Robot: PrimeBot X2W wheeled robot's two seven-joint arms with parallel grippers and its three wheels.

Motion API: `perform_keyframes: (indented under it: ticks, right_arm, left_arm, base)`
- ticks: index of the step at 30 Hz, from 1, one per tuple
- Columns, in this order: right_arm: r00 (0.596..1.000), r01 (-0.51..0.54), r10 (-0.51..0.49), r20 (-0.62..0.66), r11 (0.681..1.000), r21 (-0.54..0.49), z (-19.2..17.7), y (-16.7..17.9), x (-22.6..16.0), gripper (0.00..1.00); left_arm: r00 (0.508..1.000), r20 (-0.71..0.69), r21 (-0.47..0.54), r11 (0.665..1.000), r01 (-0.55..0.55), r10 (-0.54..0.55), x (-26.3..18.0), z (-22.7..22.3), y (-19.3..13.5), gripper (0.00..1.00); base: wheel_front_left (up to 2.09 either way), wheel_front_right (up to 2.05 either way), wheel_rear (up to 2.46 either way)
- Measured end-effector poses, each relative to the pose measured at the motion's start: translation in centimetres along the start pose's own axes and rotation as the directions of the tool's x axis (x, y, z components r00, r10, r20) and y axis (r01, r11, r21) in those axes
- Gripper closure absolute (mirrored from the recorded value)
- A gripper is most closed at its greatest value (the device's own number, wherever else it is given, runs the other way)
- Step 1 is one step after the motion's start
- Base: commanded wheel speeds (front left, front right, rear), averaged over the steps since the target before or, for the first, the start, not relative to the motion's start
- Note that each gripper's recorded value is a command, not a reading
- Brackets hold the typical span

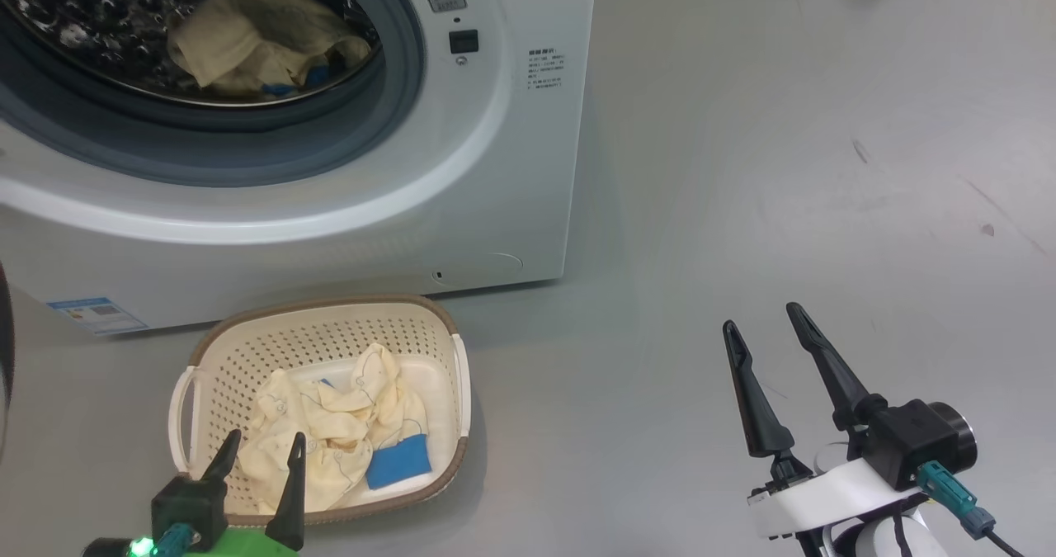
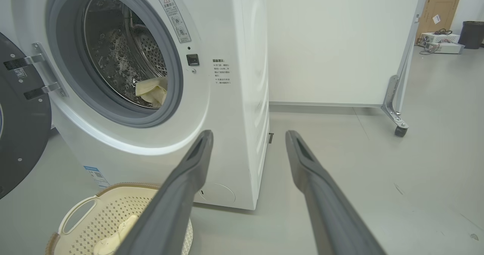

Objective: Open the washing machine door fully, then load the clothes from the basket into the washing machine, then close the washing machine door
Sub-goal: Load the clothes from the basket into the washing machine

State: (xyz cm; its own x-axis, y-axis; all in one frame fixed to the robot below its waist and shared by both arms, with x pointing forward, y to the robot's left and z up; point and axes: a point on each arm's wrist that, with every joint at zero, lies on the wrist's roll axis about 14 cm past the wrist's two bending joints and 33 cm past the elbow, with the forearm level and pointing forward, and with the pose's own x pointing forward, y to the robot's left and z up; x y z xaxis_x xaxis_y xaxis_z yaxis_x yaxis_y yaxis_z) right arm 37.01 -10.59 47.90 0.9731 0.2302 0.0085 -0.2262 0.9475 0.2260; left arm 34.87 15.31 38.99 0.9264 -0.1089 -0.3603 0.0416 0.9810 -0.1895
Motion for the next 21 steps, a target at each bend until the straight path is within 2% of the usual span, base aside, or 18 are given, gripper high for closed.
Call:
perform_keyframes:
  ticks: [6,12,21]
  right_arm:
    - [0.999,0.026,-0.026,-0.022,1.000,0.007,-0.9,-1.1,1.1,0.00]
    - [0.998,0.052,-0.052,-0.045,0.999,0.014,-2.0,-2.2,2.3,0.00]
    - [0.993,0.089,-0.086,-0.077,0.995,0.034,-3.6,-3.8,3.5,0.00]
  left_arm:
    - [0.985,-0.166,0.110,0.992,0.055,-0.037,2.9,-3.3,0.0,0.00]
    - [0.940,-0.337,0.200,0.971,0.131,-0.057,5.3,-7.0,0.0,0.00]
    - [0.870,-0.489,0.245,0.949,0.198,-0.055,9.2,-10.9,0.7,0.00]
  base:
    - [0.00,0.00,0.00]
    - [0.00,0.00,0.00]
    - [0.00,0.00,0.00]
